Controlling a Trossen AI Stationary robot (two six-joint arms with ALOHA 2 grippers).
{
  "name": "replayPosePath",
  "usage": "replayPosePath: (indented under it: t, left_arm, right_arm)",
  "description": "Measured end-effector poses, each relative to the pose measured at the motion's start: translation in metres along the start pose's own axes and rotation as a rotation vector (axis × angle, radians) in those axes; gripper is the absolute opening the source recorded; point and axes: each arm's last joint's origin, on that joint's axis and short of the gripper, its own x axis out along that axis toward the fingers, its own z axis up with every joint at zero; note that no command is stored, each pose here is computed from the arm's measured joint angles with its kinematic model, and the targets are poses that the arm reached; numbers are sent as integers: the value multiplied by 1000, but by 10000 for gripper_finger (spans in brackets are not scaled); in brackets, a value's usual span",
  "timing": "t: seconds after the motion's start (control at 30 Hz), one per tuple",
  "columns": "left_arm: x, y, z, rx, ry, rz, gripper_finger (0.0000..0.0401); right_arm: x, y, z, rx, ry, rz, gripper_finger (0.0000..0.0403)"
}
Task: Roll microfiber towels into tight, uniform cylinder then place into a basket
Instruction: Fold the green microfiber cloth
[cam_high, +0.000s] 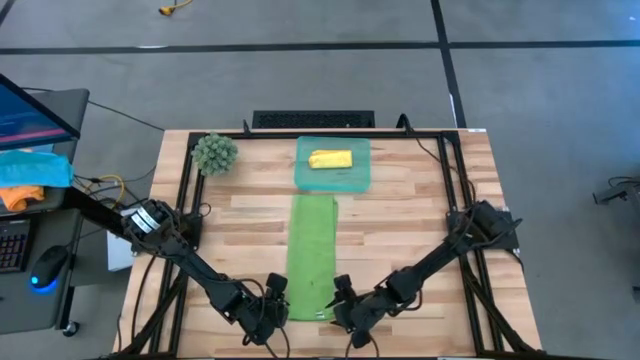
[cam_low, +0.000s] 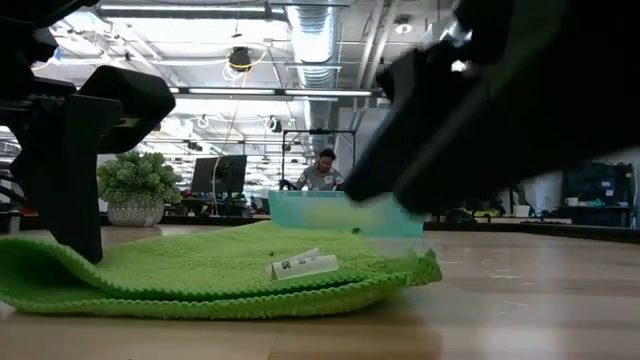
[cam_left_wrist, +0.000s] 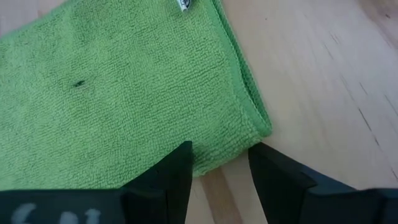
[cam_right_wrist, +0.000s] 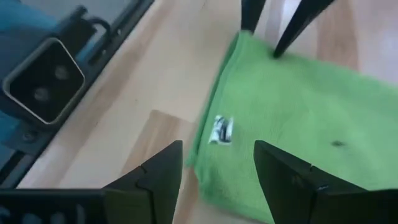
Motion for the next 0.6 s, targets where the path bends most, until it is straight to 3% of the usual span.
replayPosePath:
  t: [0.2, 0.47, 0.6]
  left_arm:
    - [0, -1, 0, -30, 1, -8, 103]
    - [1, 0, -1, -63, 0, -4, 17]
    - [2, 1, -1, -129, -1, 14, 4]
  right_arm:
    - [19, 1, -14, 14, 23, 26, 221]
    - [20, -2, -15, 42, 39, 27, 220]
    - [21, -6, -17, 84, 69, 18, 196]
